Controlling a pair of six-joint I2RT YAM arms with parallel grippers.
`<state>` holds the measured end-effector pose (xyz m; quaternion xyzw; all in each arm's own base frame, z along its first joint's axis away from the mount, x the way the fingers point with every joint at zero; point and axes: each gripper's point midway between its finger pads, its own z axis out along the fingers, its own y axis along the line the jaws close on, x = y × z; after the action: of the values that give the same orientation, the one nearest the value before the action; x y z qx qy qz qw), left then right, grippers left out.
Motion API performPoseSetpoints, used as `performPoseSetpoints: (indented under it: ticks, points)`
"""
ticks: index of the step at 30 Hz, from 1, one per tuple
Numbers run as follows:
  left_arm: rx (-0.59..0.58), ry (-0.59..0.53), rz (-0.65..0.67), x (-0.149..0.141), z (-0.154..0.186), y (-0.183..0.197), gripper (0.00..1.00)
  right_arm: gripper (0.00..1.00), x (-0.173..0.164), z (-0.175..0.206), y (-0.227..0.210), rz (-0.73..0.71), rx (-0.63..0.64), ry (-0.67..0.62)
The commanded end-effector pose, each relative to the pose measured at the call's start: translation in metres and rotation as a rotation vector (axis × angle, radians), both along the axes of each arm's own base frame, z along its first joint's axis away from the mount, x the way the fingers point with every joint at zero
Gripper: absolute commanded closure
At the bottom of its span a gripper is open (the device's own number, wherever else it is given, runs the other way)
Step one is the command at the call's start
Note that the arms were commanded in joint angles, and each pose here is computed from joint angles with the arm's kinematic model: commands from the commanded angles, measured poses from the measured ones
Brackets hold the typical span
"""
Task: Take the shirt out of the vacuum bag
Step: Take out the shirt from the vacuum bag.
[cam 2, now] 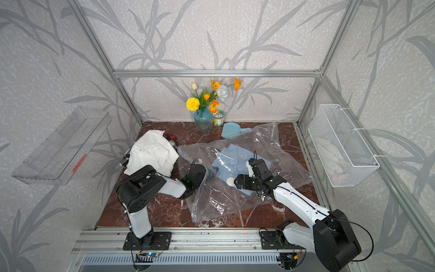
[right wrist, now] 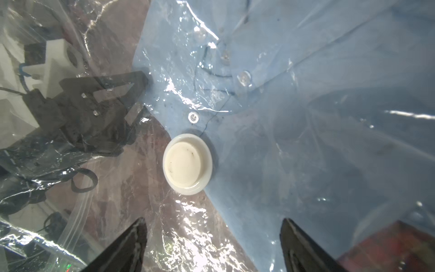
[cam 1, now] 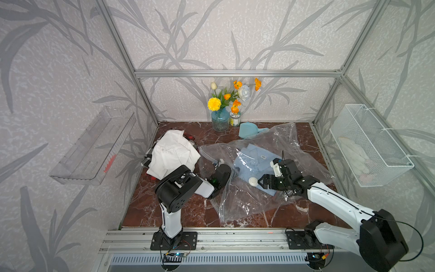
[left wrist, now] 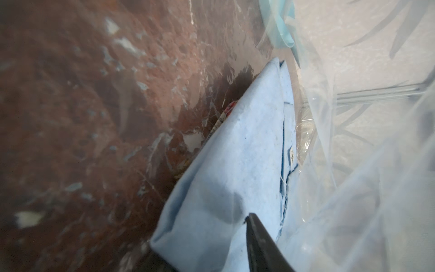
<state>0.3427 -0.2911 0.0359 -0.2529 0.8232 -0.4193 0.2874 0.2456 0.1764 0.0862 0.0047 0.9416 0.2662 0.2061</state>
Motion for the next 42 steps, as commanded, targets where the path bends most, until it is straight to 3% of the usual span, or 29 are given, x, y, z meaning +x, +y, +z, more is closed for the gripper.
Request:
performPoseSetpoints:
  ticks: [1, 6, 10, 13, 25, 31, 35, 38, 42]
  points:
    - [0.003, 0.014, 0.000, -0.004, -0.010, -0.003, 0.55, 0.12, 0.002, 0.003, 0.001, 0.012, 0.011, -0.024]
    - [0.016, 0.031, 0.009, -0.001, -0.016, -0.004, 0.58, 0.12, 0.001, 0.000, 0.000, 0.015, 0.010, -0.017]
    - [0.054, 0.056, 0.034, -0.003, -0.022, 0.006, 0.90, 0.12, 0.001, -0.001, -0.002, 0.010, 0.003, -0.018]
    - [0.067, 0.030, 0.030, -0.004, -0.012, 0.010, 1.00, 0.12, 0.001, -0.003, -0.006, 0.001, -0.005, -0.016]
    - [0.214, -0.131, -0.157, -0.018, 0.115, 0.011, 1.00, 0.12, 0.004, -0.010, -0.038, -0.111, -0.031, 0.004]
    - [0.188, -0.127, -0.121, -0.029, 0.137, 0.049, 1.00, 0.12, 0.005, -0.014, -0.052, -0.173, -0.052, -0.003]
    - [0.174, -0.092, -0.140, -0.030, 0.133, 0.059, 1.00, 0.12, 0.007, -0.024, -0.055, -0.198, -0.062, 0.017]
    - [0.163, -0.053, -0.169, -0.028, 0.120, 0.057, 1.00, 0.22, 0.010, -0.031, -0.053, -0.196, -0.059, 0.039]
    - [0.166, 0.000, -0.218, -0.025, 0.097, 0.047, 1.00, 0.48, 0.015, -0.028, -0.048, -0.200, -0.027, 0.036]
